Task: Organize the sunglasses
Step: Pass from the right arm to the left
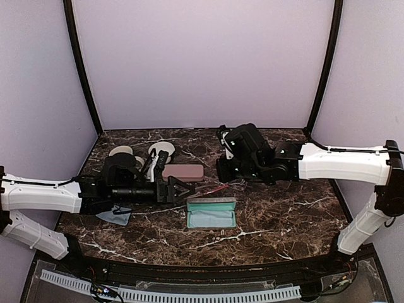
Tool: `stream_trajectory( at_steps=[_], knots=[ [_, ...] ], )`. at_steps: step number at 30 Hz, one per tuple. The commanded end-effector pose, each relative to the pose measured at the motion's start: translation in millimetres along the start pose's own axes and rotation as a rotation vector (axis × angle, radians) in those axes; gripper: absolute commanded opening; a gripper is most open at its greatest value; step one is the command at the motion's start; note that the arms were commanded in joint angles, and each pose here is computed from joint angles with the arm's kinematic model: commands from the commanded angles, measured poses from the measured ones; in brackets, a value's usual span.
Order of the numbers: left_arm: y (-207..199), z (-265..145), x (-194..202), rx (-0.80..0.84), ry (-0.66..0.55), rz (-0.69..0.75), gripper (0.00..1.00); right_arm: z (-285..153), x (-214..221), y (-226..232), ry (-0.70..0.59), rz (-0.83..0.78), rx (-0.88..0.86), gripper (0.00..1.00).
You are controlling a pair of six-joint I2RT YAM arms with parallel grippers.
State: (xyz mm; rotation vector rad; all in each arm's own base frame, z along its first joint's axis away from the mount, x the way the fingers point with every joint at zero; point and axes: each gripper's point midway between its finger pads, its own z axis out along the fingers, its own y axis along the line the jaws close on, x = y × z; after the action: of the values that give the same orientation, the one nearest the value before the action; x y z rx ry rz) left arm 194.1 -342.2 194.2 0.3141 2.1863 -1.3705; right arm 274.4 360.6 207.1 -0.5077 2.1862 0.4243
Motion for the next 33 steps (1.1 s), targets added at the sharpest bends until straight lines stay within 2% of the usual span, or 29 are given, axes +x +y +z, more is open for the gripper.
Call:
stream_trajectory(
  at_steps=[1, 13, 21, 33],
  knots=[
    [-4.9, 4.4, 8.0, 0.053, 0.025, -0.024, 0.9, -3.9, -21.7, 8.5, -0.072, 0.036, -0.013, 0.0],
    [-4.0, 7.1, 10.8, 0.064, 0.033, -0.03, 0.73, 0.5, -18.6, 7.6, -0.062, 0.038, -0.001, 0.0],
    [-3.9, 9.0, 12.7, 0.065, 0.044, -0.019, 0.71, 0.1, -19.5, 7.5, -0.062, 0.038, 0.002, 0.0],
    [-3.6, 11.2, 16.2, 0.07, 0.06, -0.009, 0.56, 1.5, -18.9, 7.7, -0.058, 0.036, 0.004, 0.0]
  ],
)
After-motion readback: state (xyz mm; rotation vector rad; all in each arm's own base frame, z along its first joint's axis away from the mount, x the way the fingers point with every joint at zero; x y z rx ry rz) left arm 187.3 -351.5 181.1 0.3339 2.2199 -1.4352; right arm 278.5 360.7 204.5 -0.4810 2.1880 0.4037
